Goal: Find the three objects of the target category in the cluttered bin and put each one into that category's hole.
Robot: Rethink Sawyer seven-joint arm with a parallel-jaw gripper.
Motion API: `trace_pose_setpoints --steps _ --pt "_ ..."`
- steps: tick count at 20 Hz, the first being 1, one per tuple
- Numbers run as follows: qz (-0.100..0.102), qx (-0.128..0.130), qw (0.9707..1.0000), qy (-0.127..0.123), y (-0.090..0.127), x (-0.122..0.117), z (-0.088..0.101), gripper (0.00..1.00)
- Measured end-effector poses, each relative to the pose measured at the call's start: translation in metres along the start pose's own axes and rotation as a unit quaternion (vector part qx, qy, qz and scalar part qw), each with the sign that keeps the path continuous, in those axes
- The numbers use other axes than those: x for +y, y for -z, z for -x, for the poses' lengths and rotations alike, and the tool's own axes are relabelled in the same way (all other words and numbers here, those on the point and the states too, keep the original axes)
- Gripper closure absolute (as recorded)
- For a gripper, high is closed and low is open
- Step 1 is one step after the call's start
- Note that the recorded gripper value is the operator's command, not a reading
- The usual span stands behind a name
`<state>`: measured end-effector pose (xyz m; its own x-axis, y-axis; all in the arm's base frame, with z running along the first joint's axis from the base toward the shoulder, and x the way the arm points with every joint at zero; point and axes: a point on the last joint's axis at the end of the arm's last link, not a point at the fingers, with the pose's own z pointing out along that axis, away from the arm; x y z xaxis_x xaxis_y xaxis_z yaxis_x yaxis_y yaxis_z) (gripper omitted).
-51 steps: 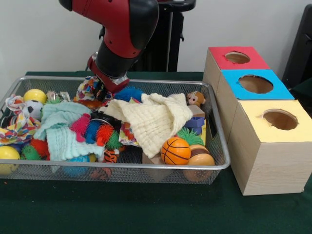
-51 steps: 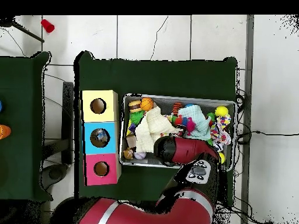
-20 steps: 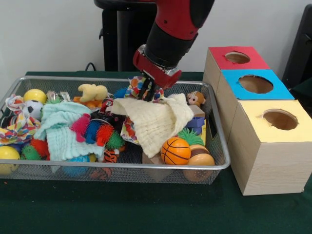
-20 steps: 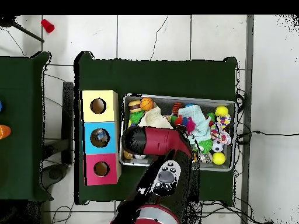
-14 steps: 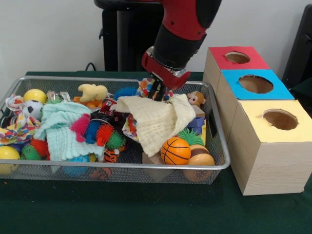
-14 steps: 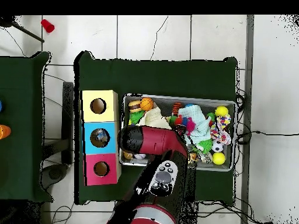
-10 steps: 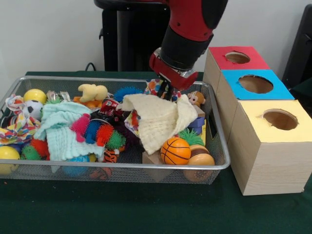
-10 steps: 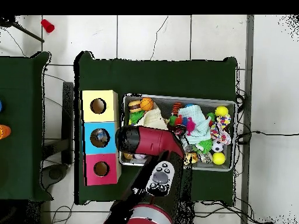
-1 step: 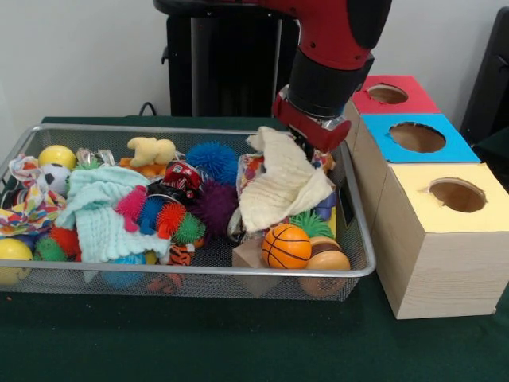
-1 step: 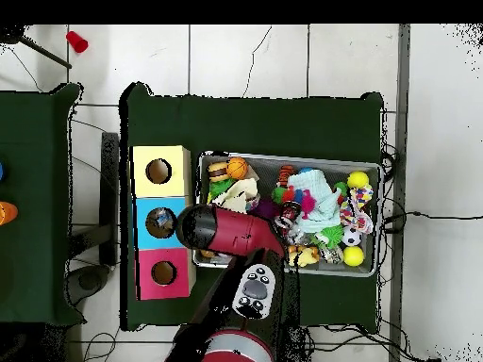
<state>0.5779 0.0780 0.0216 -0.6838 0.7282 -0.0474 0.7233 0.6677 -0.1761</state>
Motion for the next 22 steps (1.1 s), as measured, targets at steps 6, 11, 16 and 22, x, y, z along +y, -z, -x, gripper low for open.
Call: trace_pose_setpoints --steps 6,11,16,22 --pt "0.006 0.008 0.9999 -0.009 -0.001 0.004 -0.005 1.00" --pt "0.006 0.008 0.9999 -0.009 -0.001 0.004 -0.006 0.00" --pt "0.005 0.007 0.9999 -0.005 -0.001 0.005 -0.009 0.00" --pt "0.000 -0.004 1.0000 0.006 0.005 0.008 -0.018 0.00"
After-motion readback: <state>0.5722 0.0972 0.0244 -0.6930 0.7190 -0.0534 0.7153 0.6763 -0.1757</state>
